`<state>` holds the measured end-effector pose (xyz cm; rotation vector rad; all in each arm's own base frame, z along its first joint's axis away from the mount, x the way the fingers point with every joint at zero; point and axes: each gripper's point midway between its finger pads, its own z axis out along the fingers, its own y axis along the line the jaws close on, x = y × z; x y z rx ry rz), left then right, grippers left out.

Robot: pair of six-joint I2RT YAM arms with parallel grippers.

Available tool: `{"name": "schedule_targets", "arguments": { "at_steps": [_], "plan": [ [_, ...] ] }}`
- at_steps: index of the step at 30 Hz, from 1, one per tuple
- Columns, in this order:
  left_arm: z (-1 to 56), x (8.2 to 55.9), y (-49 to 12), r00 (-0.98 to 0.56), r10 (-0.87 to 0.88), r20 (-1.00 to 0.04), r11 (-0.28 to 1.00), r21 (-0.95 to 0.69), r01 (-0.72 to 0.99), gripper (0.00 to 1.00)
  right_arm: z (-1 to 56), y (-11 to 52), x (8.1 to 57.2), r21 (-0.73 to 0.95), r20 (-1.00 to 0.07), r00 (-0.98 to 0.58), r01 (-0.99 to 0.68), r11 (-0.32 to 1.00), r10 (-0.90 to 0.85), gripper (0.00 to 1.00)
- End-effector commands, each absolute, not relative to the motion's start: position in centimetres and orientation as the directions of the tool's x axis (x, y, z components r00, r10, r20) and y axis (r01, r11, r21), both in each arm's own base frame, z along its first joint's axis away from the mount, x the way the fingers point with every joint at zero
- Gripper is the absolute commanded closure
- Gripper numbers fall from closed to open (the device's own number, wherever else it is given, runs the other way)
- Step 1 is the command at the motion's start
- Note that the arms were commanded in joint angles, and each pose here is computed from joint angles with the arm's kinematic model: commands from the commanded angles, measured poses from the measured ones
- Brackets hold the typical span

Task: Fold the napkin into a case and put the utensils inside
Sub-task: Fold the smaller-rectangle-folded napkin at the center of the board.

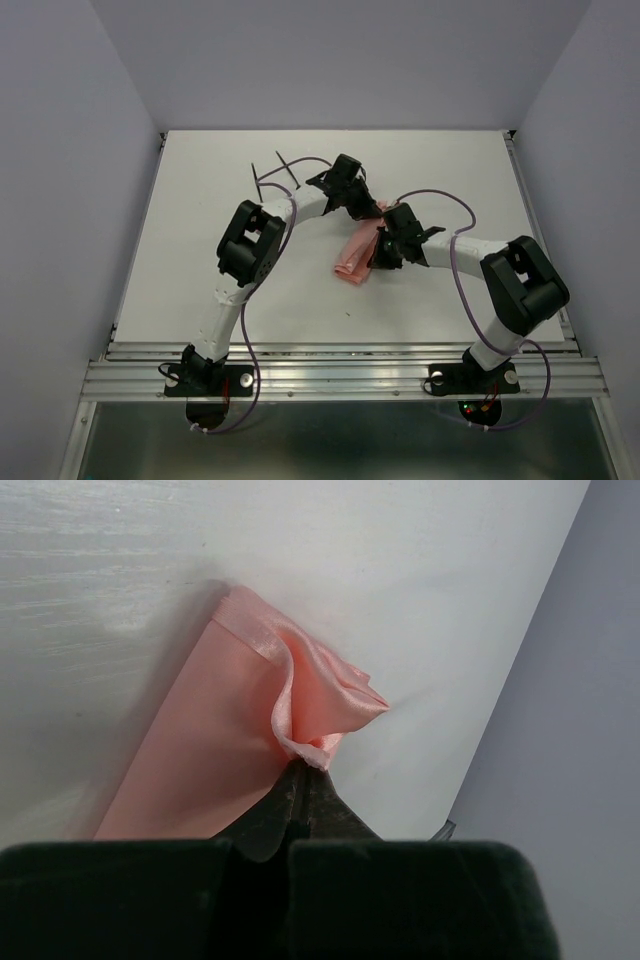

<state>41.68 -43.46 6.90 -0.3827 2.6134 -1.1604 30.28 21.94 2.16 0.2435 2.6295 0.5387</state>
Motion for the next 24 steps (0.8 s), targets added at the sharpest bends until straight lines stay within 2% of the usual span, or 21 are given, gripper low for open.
{"name": "schedule_targets", "arguments": {
  "at_steps": [1, 2, 4, 5, 8, 13, 14, 16, 17, 24],
  "plan": [
    [7.4, 41.8, -43.8, -0.929, -0.342, -0.140, 0.629, -0.769, -0.116, 1.00, 2.4, 21.9, 30.6, 0.380, -0.407, -0.882, 0.074, 0.922, 0.238, 0.97],
    [7.4, 41.8, -43.8, -0.929, -0.341, -0.143, 0.630, -0.768, -0.113, 1.00, 2.8, 21.8, 30.7, 0.381, -0.420, -0.875, 0.071, 0.922, 0.241, 0.88],
    [7.5, 41.6, -43.8, -0.930, -0.335, -0.148, 0.632, -0.767, -0.106, 1.00, 3.7, 21.5, 31.1, 0.371, -0.447, -0.862, 0.064, 0.927, 0.238, 0.79],
    [7.5, 41.7, -43.7, -0.930, -0.336, -0.151, 0.634, -0.766, -0.105, 1.00, 4.1, 21.0, 31.5, 0.350, -0.473, -0.847, 0.072, 0.934, 0.242, 0.68],
    [7.4, 41.6, -43.7, -0.931, -0.332, -0.152, 0.636, -0.765, -0.102, 1.00, 6.2, 20.6, 32.1, 0.345, -0.522, -0.818, 0.059, 0.937, 0.243, 0.53],
    [7.3, 41.5, -43.7, -0.932, -0.330, -0.149, 0.636, -0.765, -0.103, 1.00, 8.0, 19.4, 33.1, 0.391, -0.527, -0.796, 0.085, 0.916, 0.299, 0.36],
    [7.3, 41.6, -43.7, -0.932, -0.331, -0.149, 0.635, -0.766, -0.104, 1.00, 8.2, 19.7, 33.1, 0.406, -0.519, -0.801, 0.077, 0.910, 0.299, 0.29],
    [7.4, 41.6, -43.8, -0.931, -0.332, -0.149, 0.633, -0.767, -0.103, 1.00, 8.2, 19.6, 33.3, 0.422, -0.507, -0.800, 0.095, 0.902, 0.321, 0.24],
    [7.4, 41.6, -43.8, -0.931, -0.333, -0.149, 0.633, -0.767, -0.103, 1.00, 8.0, 20.0, 33.3, 0.447, -0.483, -0.812, 0.092, 0.890, 0.327, 0.18],
    [7.2, 41.6, -43.8, -0.931, -0.336, -0.146, 0.635, -0.765, -0.109, 1.00, 7.5, 21.0, 33.9, 0.537, -0.431, -0.807, 0.130, 0.834, 0.404, 0.07]
  ]
}}
